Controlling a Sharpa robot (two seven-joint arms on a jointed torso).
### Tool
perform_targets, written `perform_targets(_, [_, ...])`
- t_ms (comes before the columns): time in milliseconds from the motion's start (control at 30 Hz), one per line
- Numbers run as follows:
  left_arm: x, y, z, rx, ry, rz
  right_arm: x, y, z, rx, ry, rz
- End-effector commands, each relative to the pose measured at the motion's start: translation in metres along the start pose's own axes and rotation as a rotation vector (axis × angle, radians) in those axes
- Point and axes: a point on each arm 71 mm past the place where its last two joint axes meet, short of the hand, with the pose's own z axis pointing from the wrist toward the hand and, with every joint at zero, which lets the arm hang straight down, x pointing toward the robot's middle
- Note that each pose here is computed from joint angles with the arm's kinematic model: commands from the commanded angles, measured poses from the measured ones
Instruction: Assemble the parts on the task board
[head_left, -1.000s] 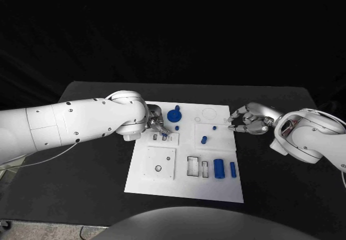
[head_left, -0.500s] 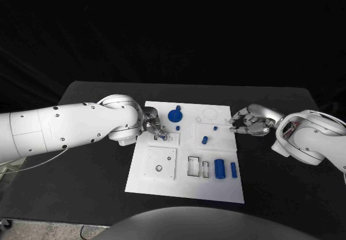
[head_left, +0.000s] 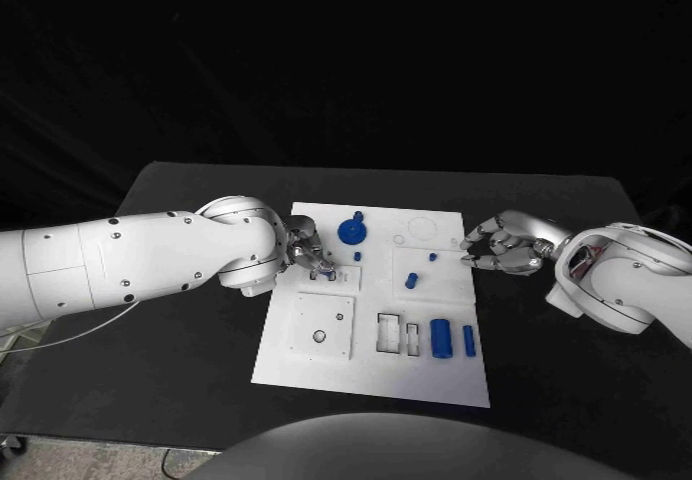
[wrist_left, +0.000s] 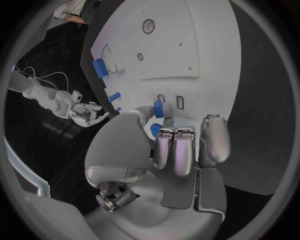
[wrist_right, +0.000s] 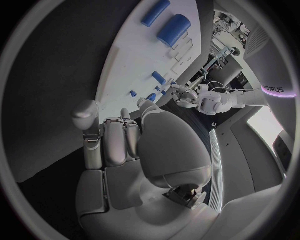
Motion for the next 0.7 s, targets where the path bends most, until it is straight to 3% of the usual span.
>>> perform_targets(33, [0.0022, -0.0013, 0.0005, 0.012, -0.008, -0.012, 0.002, 0.0, 0.0, 0.004, 0.016, -0.001])
perform_targets(700, [0.0189, 0.0002, 0.0096, 0.002, 0.004, 0.033, 0.001, -0.004, -0.002, 0.014, 0.016, 0.013])
